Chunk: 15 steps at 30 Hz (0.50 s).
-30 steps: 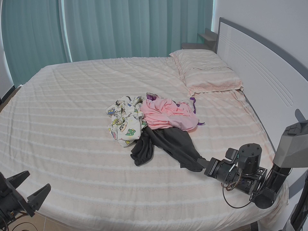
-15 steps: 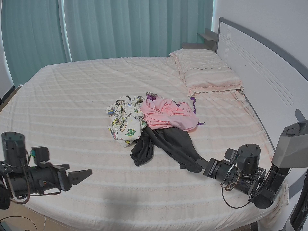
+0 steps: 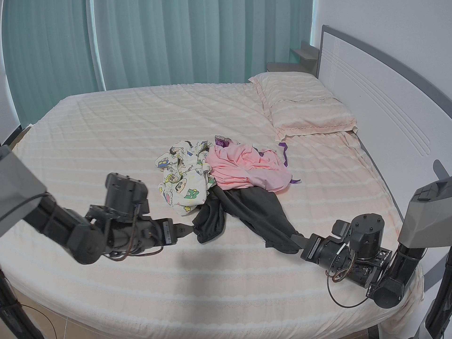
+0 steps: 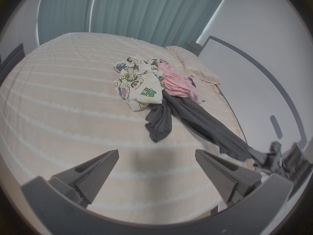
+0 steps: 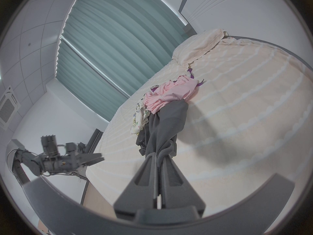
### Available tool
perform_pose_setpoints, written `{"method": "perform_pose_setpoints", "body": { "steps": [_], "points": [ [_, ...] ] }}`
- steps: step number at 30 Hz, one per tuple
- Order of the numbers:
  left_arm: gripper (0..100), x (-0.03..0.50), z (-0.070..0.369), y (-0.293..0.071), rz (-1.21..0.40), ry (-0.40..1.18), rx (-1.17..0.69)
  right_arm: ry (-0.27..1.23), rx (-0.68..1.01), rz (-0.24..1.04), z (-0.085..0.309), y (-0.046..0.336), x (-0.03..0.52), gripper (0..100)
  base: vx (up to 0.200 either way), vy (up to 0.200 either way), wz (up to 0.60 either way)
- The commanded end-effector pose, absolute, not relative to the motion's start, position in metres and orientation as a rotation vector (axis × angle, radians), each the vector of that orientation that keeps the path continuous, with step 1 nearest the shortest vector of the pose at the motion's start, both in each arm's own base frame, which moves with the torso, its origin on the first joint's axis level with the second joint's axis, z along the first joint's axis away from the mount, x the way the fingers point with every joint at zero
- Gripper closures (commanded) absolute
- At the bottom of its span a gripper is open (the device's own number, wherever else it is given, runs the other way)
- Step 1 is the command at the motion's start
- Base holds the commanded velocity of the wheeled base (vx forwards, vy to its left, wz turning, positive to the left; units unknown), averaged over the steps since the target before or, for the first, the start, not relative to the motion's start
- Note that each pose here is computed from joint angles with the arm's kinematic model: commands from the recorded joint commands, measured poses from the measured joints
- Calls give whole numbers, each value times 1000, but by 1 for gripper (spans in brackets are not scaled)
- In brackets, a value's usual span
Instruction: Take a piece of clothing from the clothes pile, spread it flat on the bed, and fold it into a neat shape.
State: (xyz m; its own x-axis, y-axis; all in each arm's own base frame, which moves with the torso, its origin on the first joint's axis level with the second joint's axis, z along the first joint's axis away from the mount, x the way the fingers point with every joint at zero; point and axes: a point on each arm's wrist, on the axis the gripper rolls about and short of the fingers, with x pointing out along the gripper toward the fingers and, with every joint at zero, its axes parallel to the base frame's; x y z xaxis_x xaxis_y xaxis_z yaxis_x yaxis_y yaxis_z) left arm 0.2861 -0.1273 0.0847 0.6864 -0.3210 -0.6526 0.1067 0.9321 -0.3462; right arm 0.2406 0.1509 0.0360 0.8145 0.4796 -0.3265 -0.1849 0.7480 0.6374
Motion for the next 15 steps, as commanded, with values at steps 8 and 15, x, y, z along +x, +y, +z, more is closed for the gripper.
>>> {"method": "perform_pose_setpoints", "body": {
  "steps": [8, 15],
  "points": [
    [0, 374, -17, -212, -48, 756, -312, 509, 620, 369, 27, 144, 232, 100, 0, 0, 0],
    [0, 389, -35, -220, -39, 745, -333, 511, 623, 368, 27, 143, 233, 100, 0, 0, 0]
  ]
}}
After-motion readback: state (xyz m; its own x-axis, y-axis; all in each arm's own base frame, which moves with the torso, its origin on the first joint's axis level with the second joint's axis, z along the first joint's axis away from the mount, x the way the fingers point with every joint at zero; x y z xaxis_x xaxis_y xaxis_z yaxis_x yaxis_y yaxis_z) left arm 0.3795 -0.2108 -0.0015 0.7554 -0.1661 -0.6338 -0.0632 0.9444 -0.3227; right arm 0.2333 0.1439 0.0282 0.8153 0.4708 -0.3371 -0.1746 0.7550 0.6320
